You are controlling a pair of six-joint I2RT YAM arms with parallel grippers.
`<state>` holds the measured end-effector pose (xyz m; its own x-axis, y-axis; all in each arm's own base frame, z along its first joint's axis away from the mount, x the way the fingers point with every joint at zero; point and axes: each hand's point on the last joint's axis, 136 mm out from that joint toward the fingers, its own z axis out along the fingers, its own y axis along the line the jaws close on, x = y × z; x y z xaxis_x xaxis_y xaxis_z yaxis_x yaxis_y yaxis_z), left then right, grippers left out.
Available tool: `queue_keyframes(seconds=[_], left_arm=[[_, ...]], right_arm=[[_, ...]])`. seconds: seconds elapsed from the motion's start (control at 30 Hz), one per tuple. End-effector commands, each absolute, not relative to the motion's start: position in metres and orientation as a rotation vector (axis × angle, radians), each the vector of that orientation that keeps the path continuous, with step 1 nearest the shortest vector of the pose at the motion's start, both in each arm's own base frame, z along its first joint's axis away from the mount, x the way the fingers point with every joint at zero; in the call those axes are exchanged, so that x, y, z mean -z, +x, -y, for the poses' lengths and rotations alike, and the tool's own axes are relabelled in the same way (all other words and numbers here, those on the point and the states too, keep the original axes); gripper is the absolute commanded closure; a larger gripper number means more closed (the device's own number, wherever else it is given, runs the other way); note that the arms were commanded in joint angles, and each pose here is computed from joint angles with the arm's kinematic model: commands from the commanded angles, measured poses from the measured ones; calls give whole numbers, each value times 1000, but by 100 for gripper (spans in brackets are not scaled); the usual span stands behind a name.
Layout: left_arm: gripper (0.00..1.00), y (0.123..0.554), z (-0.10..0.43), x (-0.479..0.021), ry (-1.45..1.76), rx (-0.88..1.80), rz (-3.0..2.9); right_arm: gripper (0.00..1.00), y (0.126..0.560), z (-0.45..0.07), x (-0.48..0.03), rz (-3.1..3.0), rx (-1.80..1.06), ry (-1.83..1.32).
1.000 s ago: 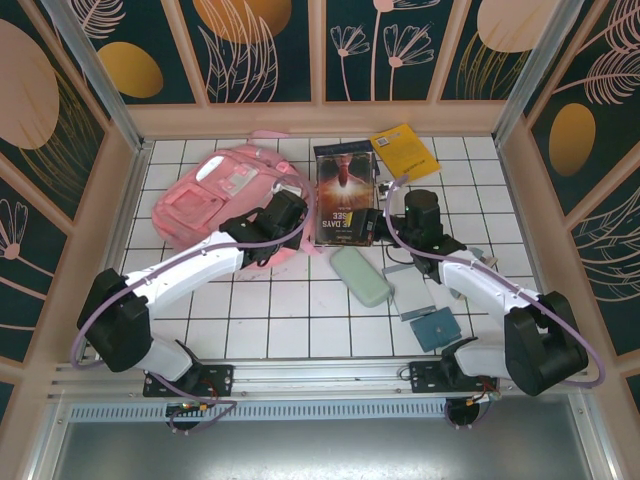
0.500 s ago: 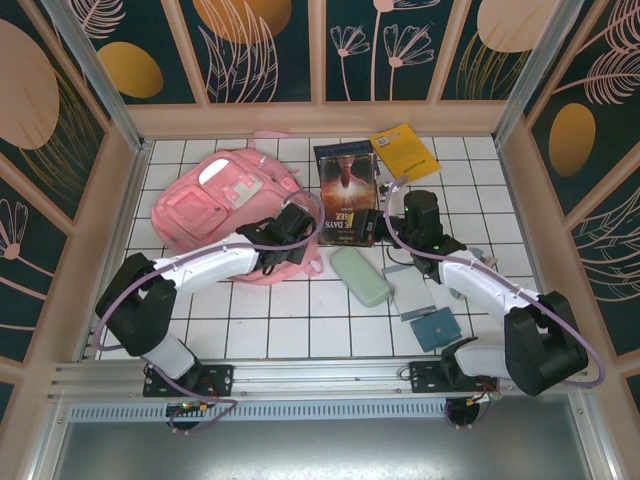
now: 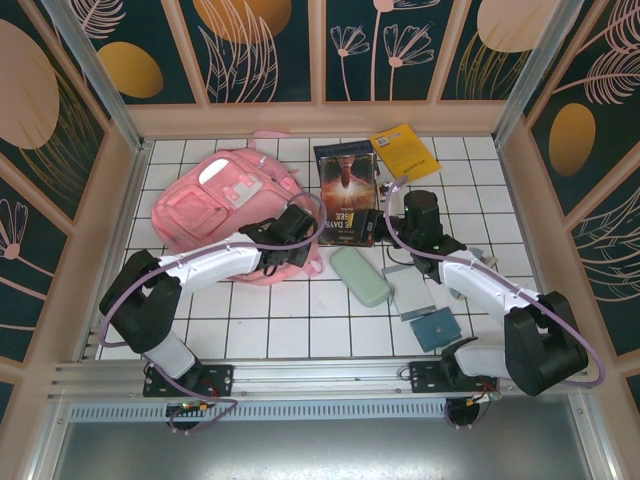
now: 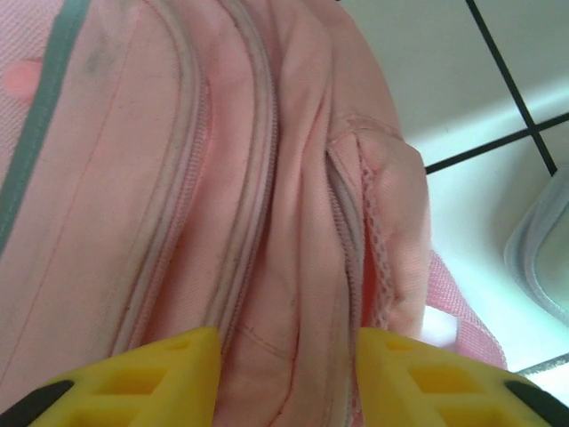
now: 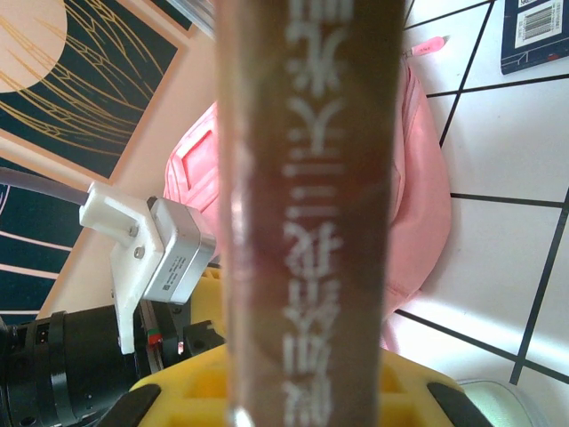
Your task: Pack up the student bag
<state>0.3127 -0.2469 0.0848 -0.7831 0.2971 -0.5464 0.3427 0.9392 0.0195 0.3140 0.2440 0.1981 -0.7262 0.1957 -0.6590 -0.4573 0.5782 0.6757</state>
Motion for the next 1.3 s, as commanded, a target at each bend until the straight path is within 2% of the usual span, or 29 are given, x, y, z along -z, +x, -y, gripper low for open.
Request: queue_keyframes(seconds=[0.0, 0.13, 0.23, 0.4, 0.47, 0.63, 0.93, 1.27], left_arm=[[54, 309, 252, -81, 499, 138, -2533], [62, 309, 248, -77, 500, 108, -2540], [76, 309, 245, -73, 496, 86, -2546], [89, 308, 245, -67, 505, 75, -2562], [100, 307, 244, -66, 508, 73, -2566], [100, 316, 236, -91, 431, 34, -2501], [100, 335, 200, -198, 155, -27, -2217], [100, 335, 166, -267, -29, -41, -1988]], right_arm=[[100, 322, -245, -228, -1982, -1159, -246], [100, 323, -245, -227, -1983, -1164, -244], [100, 323, -245, -227, -1983, -1162, -243], [100, 323, -245, -228, -1983, -1161, -241], [100, 323, -244, -228, -1981, -1161, -242], [100, 322, -245, -230, -1981, -1169, -244], [100, 311, -259, -228, -1971, -1294, -261], [100, 278, -322, -206, -2050, -1556, -288]])
